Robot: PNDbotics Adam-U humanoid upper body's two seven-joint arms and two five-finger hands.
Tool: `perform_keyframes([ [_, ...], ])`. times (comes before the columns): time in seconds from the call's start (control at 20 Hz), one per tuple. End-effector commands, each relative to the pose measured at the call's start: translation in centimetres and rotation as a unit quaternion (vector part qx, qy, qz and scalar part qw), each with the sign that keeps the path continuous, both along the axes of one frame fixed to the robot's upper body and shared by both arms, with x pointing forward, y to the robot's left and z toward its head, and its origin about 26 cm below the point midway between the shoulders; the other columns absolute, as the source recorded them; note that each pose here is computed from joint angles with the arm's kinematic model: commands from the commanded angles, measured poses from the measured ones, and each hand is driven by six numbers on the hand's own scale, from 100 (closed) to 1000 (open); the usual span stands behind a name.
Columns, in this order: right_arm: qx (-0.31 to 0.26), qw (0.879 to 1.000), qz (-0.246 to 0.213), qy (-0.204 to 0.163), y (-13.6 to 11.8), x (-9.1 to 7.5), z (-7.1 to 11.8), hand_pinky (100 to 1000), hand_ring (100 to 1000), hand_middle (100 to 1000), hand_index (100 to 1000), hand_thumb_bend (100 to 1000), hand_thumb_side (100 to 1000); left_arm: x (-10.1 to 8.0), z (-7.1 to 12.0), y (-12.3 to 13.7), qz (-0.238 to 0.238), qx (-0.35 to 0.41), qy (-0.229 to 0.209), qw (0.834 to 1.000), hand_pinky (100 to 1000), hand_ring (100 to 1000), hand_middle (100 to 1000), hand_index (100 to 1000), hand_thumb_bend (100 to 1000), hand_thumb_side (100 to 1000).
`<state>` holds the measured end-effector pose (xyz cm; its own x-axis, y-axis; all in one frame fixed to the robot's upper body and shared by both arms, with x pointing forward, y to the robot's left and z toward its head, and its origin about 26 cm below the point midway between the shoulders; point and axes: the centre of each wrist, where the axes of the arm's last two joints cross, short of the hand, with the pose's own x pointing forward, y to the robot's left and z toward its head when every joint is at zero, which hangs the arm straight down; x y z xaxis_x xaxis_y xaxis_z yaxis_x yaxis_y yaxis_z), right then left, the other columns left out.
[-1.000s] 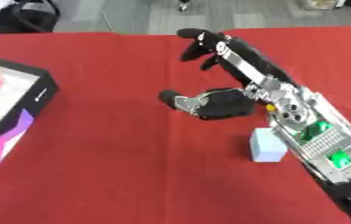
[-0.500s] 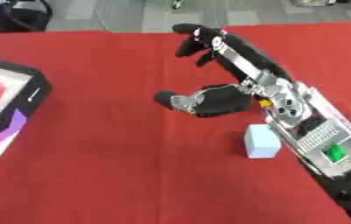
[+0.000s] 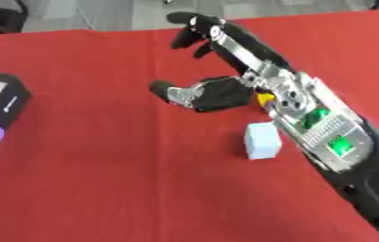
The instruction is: Pick up the objects with one hand, pass them to the other hand, and then place them into the box on the other side of the table.
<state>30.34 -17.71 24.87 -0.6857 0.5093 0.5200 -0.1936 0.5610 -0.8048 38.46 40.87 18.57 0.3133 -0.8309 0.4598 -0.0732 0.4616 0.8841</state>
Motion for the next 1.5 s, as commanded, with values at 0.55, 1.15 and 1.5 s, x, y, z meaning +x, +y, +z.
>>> perform_keyframes([
  [0.55, -0.063, 0.998, 0.012, -0.004, -2.9, -0.3, 0.7, 777, 840, 712, 903, 384, 414, -1.7, 3.5, -0.8, -0.024, -0.053, -0.157, 0.986, 806, 786, 775, 768, 178, 745],
  [1.15, -0.169, 0.985, 0.035, 0.028, -5.9, -0.5, -1.0, 808, 844, 727, 854, 425, 307, -2.5, 2.6, -2.6, -0.076, -0.119, -0.236, 0.961, 806, 791, 782, 763, 167, 755],
  [1.5, -0.237, 0.97, 0.048, 0.033, -7.7, -0.8, -1.5, 829, 855, 753, 881, 433, 323, -3.0, 2.4, -2.4, -0.083, -0.156, -0.25, 0.952, 807, 792, 782, 759, 162, 755],
])
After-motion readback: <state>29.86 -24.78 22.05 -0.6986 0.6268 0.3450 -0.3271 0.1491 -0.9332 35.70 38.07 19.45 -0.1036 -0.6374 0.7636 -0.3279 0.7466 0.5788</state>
